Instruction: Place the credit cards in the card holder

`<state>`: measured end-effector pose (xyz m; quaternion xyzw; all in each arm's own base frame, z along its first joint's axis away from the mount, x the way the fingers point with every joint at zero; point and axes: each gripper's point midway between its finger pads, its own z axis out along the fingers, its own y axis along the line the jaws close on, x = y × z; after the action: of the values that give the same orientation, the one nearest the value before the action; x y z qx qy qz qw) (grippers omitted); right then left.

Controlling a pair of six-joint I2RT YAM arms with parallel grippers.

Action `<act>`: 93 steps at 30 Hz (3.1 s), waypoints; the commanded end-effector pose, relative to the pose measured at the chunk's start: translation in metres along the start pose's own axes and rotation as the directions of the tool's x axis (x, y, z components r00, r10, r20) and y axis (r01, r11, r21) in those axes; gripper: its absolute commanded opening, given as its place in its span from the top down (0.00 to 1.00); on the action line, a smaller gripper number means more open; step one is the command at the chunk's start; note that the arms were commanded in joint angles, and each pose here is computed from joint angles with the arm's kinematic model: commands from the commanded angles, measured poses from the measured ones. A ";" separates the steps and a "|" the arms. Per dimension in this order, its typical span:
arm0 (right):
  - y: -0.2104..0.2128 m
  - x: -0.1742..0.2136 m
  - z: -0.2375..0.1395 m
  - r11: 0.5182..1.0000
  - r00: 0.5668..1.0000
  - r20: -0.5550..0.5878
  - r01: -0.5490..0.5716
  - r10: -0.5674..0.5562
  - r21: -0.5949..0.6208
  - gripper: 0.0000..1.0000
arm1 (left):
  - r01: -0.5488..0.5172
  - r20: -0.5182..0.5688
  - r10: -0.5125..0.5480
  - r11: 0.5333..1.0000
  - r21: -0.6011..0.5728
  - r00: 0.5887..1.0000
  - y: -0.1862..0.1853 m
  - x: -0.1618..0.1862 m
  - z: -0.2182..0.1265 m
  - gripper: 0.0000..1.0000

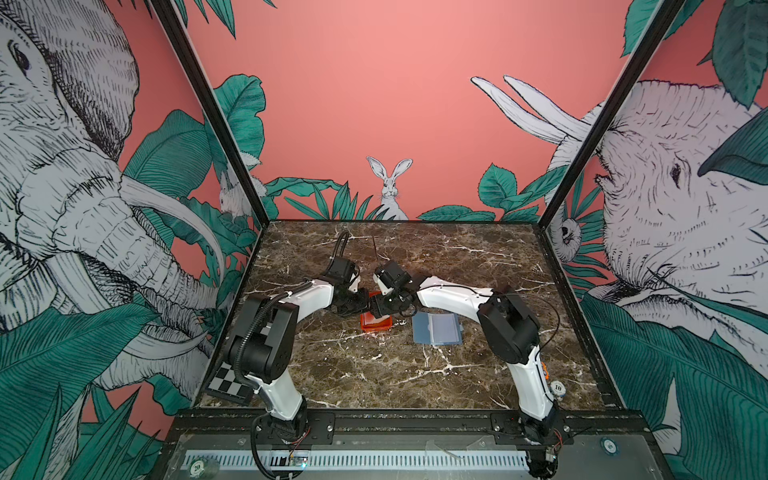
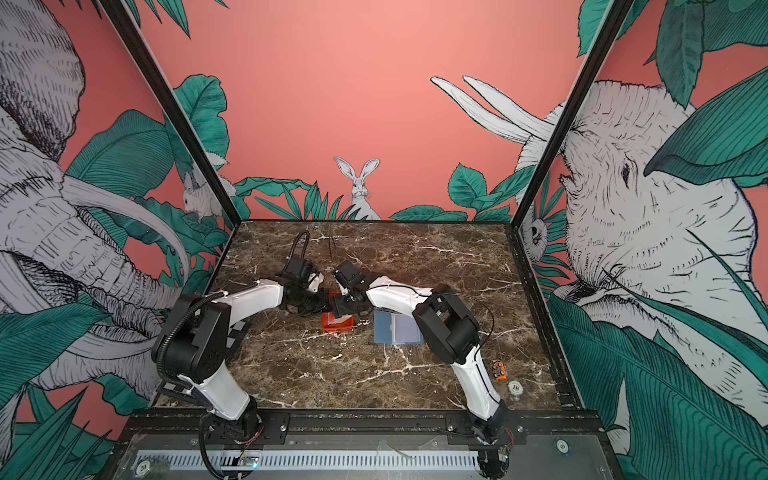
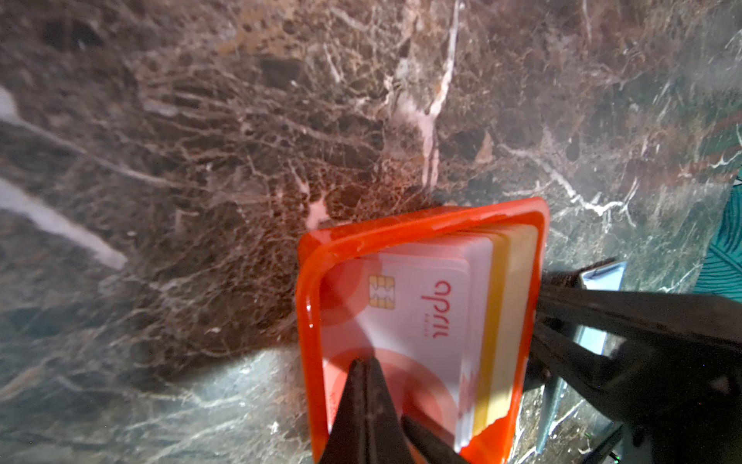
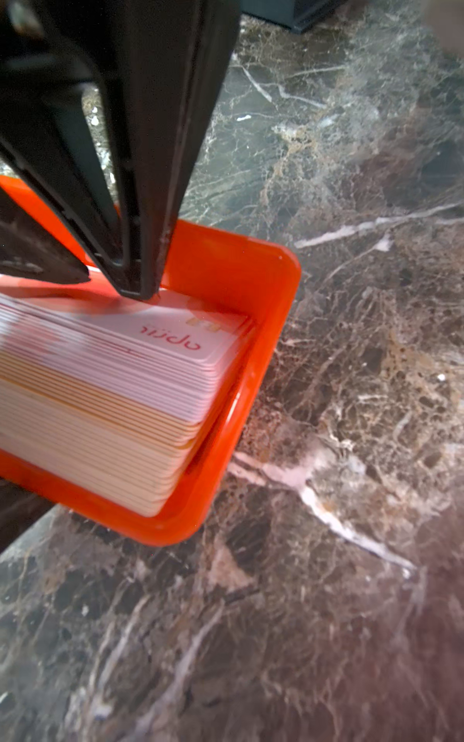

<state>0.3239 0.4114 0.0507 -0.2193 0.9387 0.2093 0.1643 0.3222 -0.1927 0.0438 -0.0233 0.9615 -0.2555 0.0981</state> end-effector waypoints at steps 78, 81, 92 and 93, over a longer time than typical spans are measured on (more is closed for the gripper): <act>0.019 0.027 -0.039 0.960 0.969 0.005 -0.242 0.245 -0.139 0.76 | -0.001 -0.012 0.002 1.000 0.032 1.000 -0.005 0.007 0.003 0.82; 0.020 0.028 -0.039 0.960 0.970 0.005 -0.240 0.243 -0.141 0.77 | 0.000 -0.014 0.001 0.999 0.032 1.000 -0.005 0.007 0.004 0.82; 0.021 0.029 -0.037 0.957 0.967 0.008 -0.251 0.254 -0.146 0.78 | 0.002 -0.014 -0.002 0.999 0.033 1.000 -0.004 0.008 0.005 0.82; 0.021 0.029 -0.037 0.957 0.967 0.009 -0.252 0.256 -0.146 0.78 | 0.001 -0.014 0.000 0.999 0.034 1.000 -0.005 0.008 0.004 0.82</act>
<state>0.2838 0.3996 0.0809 -0.1097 0.9396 0.2954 0.1336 0.3227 -0.2042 0.0479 -0.0154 0.9541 -0.2815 0.1014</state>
